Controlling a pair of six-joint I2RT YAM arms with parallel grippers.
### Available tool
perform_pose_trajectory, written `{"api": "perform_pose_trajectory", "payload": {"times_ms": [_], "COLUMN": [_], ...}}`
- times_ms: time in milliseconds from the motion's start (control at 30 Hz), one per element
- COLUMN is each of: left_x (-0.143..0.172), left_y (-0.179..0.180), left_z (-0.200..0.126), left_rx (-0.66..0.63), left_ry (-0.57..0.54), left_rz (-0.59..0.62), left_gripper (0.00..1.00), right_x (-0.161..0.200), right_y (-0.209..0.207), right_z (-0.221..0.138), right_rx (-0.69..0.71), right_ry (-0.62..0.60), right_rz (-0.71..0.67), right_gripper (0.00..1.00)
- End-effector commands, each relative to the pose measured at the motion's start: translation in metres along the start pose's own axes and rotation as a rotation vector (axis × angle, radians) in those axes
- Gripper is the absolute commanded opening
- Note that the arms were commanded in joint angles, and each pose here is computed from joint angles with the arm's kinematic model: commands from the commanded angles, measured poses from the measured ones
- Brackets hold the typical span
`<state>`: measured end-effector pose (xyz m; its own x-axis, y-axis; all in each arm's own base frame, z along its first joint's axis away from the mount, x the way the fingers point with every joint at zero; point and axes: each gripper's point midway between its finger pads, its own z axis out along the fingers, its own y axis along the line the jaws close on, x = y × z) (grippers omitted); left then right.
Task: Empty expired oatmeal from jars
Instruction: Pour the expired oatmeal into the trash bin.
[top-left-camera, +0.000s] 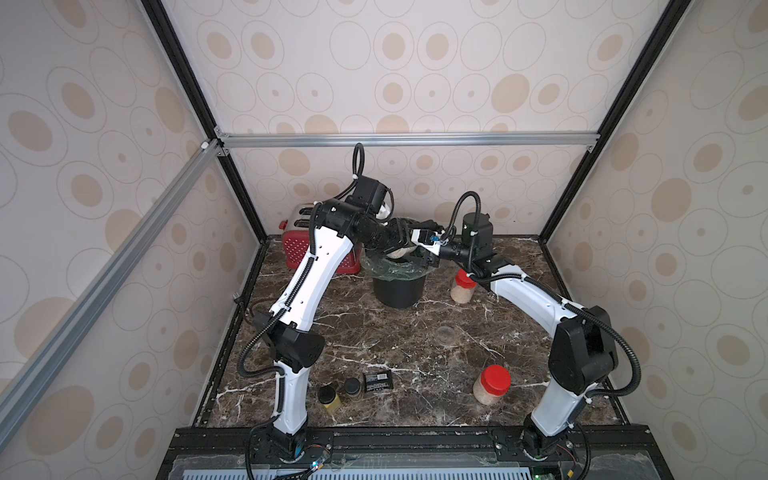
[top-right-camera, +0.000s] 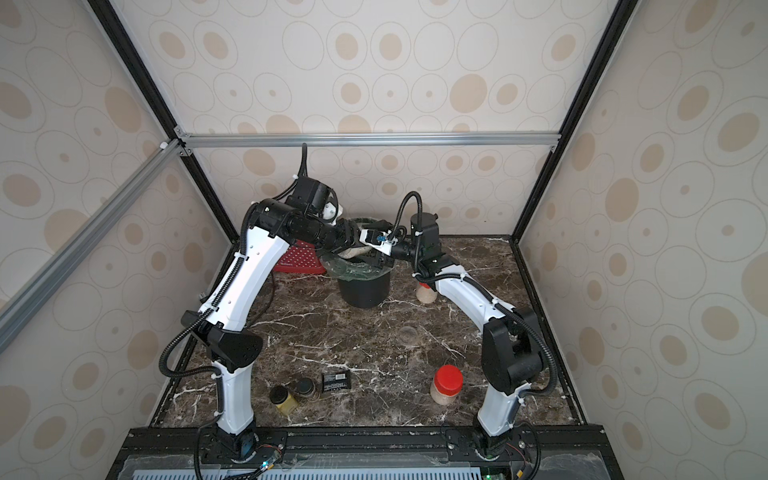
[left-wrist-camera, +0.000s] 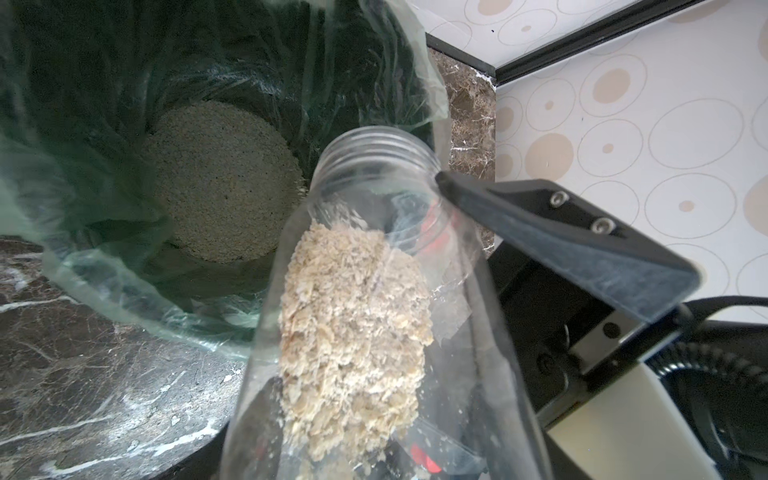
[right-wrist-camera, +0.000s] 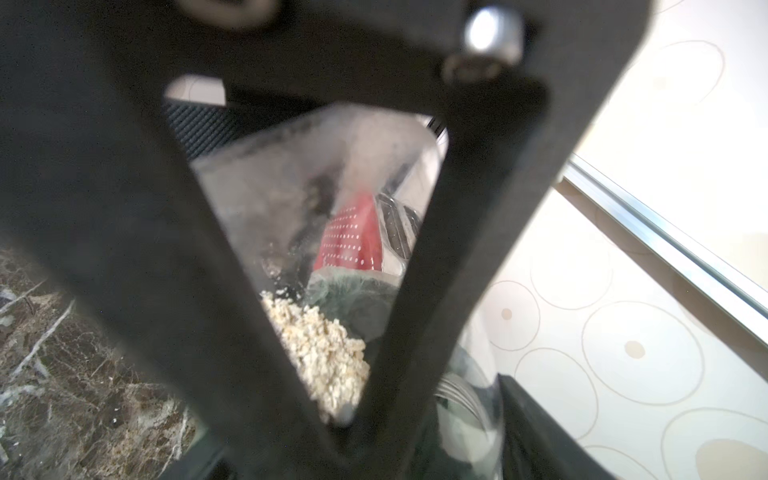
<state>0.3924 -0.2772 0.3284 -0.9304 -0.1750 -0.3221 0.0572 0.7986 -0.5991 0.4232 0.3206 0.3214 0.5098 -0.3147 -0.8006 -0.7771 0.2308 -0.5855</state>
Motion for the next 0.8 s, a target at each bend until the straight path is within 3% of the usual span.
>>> {"api": "perform_pose_trajectory", "payload": {"times_ms": [0,200,400,767], "left_x": [0.007,0.008,0.009,0.007], "left_y": [-0.012,-0.013,-0.014,-0.012], "left_z": [-0.021,-0.021,-0.024,-0.024], "left_rx": [0.041,0.046,0.051,0.053], "left_ry": [-0.006,-0.001,-0.006,-0.012], "left_rz": [0.039,0.046,0.063,0.080], "left_gripper": [0.00,0.00,0.00,0.00], "right_x": [-0.010,-0.015,-0.022,-0.023], "right_y": [-0.001,0.003,0.004,0.012], "right_z": [0.001,0.002,0.002,0.003], "right_rx": [-0.030,-0.047,-0.064,-0.106], "right_ry": [-0.044,-0.065,-0.094,-0.088], "right_rz": [-0.012,-0.013,-0.011,0.008], "right_gripper": [0.79,0.87,0.89,0.78]}}
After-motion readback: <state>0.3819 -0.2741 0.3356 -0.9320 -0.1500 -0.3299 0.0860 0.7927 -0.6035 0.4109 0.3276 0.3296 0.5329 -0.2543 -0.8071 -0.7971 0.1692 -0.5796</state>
